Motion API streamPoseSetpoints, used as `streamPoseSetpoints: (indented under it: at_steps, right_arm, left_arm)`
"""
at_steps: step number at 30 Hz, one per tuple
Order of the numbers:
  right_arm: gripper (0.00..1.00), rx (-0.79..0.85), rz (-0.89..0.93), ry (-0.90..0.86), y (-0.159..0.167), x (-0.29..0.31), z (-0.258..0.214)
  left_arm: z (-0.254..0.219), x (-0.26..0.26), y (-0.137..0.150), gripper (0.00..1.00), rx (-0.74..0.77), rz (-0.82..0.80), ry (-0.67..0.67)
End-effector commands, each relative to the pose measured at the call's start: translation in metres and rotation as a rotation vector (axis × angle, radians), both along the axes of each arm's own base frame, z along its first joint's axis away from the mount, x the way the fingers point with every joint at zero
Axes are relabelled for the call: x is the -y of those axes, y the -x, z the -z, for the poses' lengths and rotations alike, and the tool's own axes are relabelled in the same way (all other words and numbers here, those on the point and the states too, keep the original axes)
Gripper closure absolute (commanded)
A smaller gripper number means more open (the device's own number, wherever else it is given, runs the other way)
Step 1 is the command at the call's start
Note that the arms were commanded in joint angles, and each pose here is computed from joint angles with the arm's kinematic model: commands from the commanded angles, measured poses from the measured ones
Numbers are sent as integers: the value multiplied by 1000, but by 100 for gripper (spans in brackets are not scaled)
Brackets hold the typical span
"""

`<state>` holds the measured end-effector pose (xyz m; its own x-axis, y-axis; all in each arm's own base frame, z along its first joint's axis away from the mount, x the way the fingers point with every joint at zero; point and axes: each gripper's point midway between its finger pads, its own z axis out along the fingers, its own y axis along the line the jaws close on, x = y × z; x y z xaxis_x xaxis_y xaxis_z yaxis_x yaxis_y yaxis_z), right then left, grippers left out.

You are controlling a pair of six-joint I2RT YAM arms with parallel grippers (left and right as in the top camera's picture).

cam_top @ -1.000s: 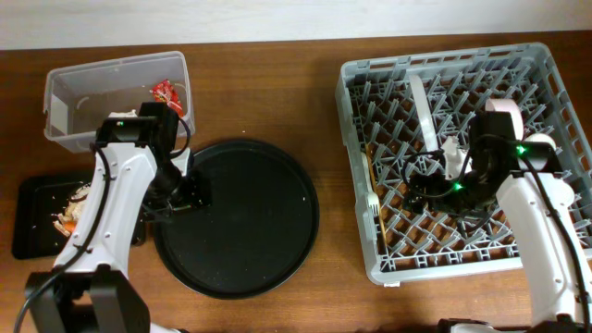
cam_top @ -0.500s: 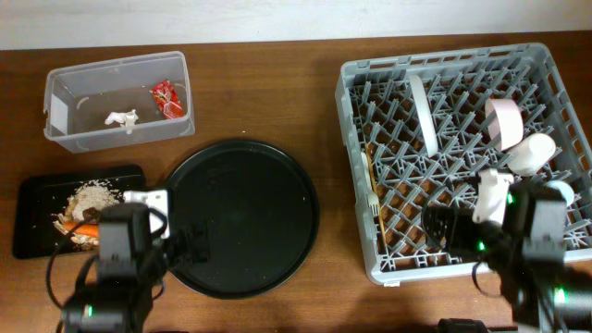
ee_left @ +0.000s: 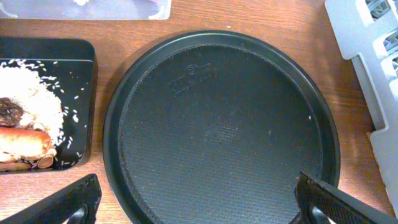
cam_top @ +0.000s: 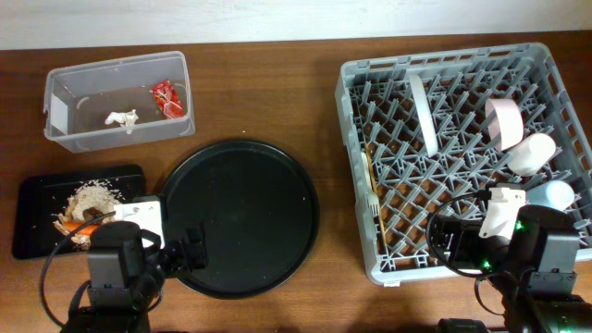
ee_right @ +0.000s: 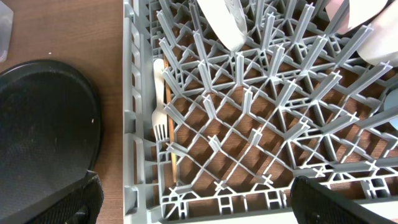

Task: Sort waste into correct bins and load items into the dishwasher rack

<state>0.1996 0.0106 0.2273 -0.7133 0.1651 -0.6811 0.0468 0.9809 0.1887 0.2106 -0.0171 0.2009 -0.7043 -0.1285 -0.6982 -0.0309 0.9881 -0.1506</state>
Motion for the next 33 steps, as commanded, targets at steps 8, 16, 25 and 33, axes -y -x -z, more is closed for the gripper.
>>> streamPoseSetpoints:
  at_steps: [8,16,25,33]
  right_arm:
    - [1,41,0,57,2,3,-3]
    - [1,371,-98,81,-7,-15,-1]
    - [2,773,-101,78,-27,-23,9]
    - [1,923,-37,122,-44,-13,23]
  left_arm:
    - [4,0,1,1,-10,3,-2]
    - [4,0,1,1,-9,3,-2]
    - [4,0,1,1,-9,3,-2]
    - [4,0,1,1,-10,3,-2]
